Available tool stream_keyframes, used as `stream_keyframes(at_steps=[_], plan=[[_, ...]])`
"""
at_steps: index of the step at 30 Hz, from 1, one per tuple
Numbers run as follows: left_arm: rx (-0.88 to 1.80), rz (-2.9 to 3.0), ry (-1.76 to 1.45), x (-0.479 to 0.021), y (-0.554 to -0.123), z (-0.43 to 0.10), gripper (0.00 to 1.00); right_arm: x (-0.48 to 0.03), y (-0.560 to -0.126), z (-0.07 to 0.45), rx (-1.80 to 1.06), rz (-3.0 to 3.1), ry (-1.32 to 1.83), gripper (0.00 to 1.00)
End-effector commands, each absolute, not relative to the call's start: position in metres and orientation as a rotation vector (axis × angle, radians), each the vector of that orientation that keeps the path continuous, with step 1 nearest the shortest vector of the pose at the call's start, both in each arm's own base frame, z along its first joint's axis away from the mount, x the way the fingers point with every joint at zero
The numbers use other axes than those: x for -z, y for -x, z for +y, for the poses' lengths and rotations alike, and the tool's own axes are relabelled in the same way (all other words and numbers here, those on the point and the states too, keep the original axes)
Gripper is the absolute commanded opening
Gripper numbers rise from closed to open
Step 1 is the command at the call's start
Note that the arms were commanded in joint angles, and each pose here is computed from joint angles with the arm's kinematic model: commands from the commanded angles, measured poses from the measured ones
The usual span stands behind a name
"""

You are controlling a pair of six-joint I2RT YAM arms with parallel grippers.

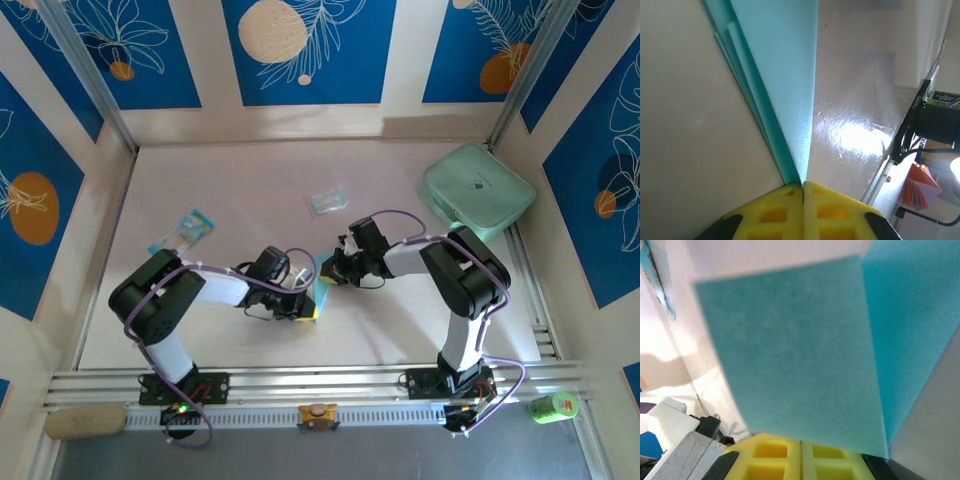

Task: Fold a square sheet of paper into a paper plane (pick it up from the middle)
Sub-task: Fold the wing for the fifth time at the center of the table.

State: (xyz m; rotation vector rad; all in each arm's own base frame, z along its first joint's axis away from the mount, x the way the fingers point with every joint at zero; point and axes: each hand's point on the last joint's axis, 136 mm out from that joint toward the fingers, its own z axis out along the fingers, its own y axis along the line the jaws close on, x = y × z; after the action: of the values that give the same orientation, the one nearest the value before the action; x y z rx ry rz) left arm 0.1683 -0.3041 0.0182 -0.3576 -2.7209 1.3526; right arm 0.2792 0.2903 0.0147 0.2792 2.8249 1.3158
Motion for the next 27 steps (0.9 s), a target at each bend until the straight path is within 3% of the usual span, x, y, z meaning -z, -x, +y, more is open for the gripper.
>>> stream_keyframes(at_steps=[1, 27], plan=[[-1.186, -2.646, 0.348, -0.003, -0.130, -0.290, 0.03, 0.043, -0.251, 0.253, -0.991, 3.030, -0.482, 0.07], [-1.132, -2.625, 0.354, 0.002, -0.111, -0.285, 0.01, 0.047, -0.248, 0.250, -0.963, 3.045, -0.497, 0.06]])
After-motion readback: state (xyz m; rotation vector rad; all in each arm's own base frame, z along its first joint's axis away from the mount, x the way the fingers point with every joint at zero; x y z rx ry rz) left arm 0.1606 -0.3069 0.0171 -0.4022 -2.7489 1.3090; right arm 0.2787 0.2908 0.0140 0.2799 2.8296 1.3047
